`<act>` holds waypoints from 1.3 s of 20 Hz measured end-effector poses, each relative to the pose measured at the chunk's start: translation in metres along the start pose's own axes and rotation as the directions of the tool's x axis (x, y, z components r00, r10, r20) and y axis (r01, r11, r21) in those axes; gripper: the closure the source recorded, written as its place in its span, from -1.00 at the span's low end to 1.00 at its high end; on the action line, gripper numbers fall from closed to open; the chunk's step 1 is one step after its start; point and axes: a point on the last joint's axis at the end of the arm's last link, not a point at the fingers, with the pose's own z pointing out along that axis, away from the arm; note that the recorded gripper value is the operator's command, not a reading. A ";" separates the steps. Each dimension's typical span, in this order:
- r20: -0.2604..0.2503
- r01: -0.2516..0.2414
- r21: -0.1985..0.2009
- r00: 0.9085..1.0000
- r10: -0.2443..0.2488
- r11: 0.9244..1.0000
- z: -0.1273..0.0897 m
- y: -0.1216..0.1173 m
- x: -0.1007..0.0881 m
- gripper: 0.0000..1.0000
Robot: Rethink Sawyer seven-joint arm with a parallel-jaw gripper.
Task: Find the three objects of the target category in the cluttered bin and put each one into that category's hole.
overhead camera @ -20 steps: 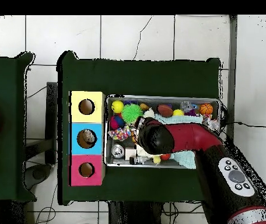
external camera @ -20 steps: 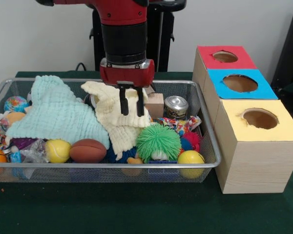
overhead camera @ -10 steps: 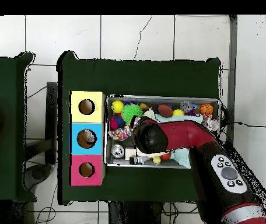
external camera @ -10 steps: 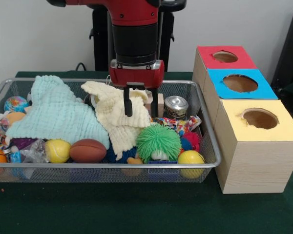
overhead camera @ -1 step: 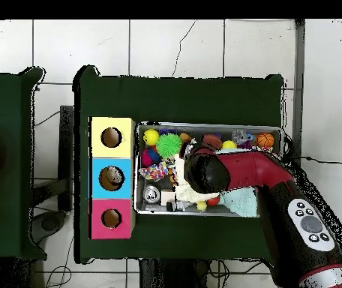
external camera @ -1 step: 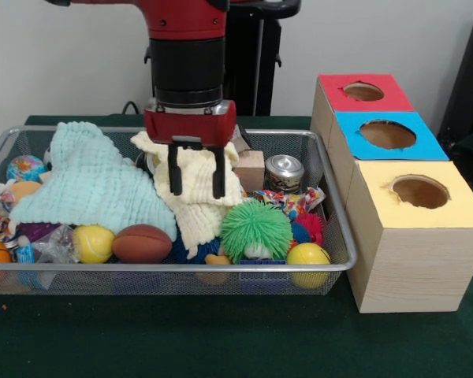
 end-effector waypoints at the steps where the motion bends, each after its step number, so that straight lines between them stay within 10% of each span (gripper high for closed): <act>1: 0.005 0.000 0.006 1.000 0.000 1.000 -0.001 -0.007 -0.003 -1.00; 15: 0.040 0.081 0.056 0.996 -0.083 0.995 -0.007 -0.070 -0.035 -1.00; 26: 0.074 0.203 0.052 0.976 -0.207 0.978 -0.004 -0.111 -0.071 -1.00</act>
